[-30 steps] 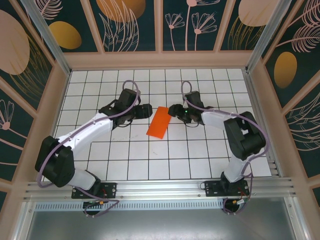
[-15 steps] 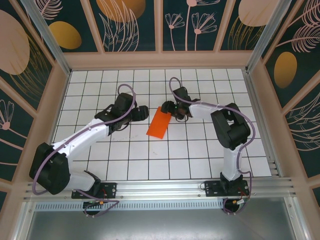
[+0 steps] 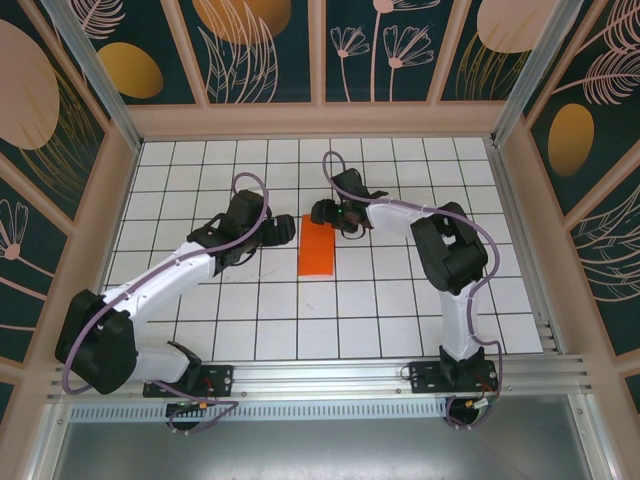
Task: Fold a paper plane with a square sheet of paper (fold left side to right side)
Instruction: Rotate the paper at the center of the table, then third fold the triangle at the center of the table.
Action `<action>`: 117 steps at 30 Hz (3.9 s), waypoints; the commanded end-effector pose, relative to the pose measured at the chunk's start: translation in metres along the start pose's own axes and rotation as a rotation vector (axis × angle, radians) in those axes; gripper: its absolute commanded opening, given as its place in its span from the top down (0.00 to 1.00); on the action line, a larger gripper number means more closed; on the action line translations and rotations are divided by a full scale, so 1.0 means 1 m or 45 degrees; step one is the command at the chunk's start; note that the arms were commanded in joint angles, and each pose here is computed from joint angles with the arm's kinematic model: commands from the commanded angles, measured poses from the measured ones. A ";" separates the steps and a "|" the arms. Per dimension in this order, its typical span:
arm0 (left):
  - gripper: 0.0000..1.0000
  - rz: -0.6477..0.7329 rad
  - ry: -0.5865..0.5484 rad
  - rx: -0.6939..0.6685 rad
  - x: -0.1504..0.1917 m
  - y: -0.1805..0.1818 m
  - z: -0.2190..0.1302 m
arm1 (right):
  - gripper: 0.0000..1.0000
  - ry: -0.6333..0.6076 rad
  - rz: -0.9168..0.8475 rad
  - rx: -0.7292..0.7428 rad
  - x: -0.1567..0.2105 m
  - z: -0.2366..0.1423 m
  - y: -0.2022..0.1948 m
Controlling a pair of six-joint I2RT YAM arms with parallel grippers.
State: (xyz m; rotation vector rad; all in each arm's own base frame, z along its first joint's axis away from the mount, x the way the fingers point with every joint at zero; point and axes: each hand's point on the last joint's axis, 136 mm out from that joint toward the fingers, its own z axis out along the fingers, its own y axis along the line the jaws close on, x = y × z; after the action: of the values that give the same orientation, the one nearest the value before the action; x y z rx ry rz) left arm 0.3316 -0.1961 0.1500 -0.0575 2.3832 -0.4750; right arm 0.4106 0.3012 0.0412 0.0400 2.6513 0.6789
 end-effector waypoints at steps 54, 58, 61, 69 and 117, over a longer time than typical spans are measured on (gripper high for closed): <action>0.28 -0.392 0.369 0.464 0.048 -0.023 0.083 | 0.89 0.185 -0.093 -0.195 0.049 0.003 -0.030; 0.30 -0.400 0.399 0.469 0.052 -0.024 0.089 | 0.89 0.203 -0.090 -0.222 0.053 0.003 -0.032; 0.32 -0.400 0.416 0.471 0.055 -0.025 0.093 | 0.89 0.214 -0.095 -0.229 0.055 0.004 -0.033; 0.34 -0.382 0.482 0.470 0.066 -0.031 0.104 | 0.89 0.226 -0.099 -0.242 0.057 0.005 -0.032; 0.40 -0.280 0.546 0.344 0.081 -0.038 0.116 | 0.89 0.242 -0.090 -0.249 0.058 0.010 -0.028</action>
State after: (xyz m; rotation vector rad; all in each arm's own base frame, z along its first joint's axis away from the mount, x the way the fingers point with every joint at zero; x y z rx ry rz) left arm 0.3398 -0.2741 0.0308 -0.1444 2.7220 -0.9670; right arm 0.3766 0.2936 0.0205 -0.1804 2.6490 0.9787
